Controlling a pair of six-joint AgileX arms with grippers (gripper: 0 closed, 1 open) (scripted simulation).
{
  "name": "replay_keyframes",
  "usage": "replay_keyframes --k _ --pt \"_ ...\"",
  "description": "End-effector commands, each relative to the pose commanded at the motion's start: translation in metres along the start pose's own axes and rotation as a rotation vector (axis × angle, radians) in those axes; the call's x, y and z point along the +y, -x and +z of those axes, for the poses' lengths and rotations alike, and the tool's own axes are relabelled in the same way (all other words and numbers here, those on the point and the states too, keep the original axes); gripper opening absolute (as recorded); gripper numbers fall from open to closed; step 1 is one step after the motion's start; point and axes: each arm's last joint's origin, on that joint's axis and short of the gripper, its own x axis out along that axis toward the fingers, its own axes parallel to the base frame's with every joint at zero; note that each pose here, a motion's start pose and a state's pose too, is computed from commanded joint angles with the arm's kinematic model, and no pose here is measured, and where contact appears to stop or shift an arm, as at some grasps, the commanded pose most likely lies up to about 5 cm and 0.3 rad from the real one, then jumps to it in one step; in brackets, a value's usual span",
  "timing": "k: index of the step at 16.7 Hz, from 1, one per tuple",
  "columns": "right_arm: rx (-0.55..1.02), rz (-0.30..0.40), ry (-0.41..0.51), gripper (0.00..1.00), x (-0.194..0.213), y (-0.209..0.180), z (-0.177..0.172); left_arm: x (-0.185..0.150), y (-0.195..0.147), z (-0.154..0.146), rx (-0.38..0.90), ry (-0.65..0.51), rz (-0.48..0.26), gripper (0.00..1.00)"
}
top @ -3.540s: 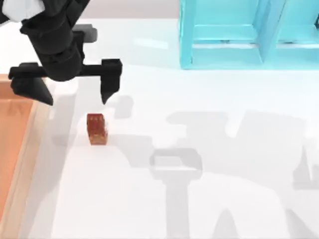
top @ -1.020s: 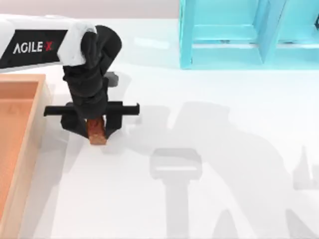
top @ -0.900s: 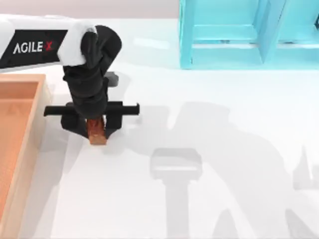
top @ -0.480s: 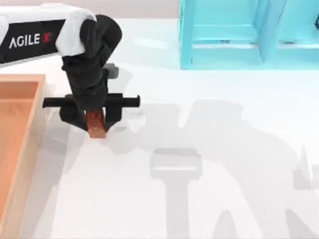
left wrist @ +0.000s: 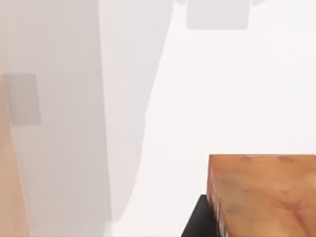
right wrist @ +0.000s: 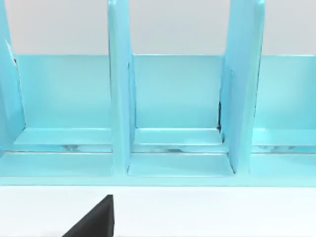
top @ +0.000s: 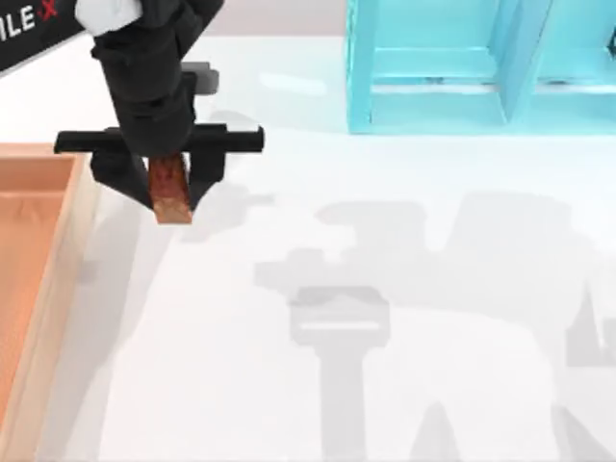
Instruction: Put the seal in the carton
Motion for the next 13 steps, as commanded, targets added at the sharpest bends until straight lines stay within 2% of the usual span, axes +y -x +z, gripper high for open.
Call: replay_keyframes --k 5,7,10,13 --pt "0.0 0.0 0.0 1.0 0.0 0.0 0.0 0.001 -0.001 0.001 0.002 0.0 0.001 0.0" --pt "0.0 0.0 0.0 1.0 0.0 0.0 0.0 0.016 0.002 0.002 0.003 -0.001 0.001 0.0" --pt "0.0 0.0 0.0 1.0 0.0 0.0 0.0 0.062 0.01 0.004 0.007 -0.005 0.002 0.0" --pt "0.0 0.0 0.0 1.0 0.0 0.0 0.0 0.129 0.02 -0.004 0.016 -0.004 0.002 0.0"
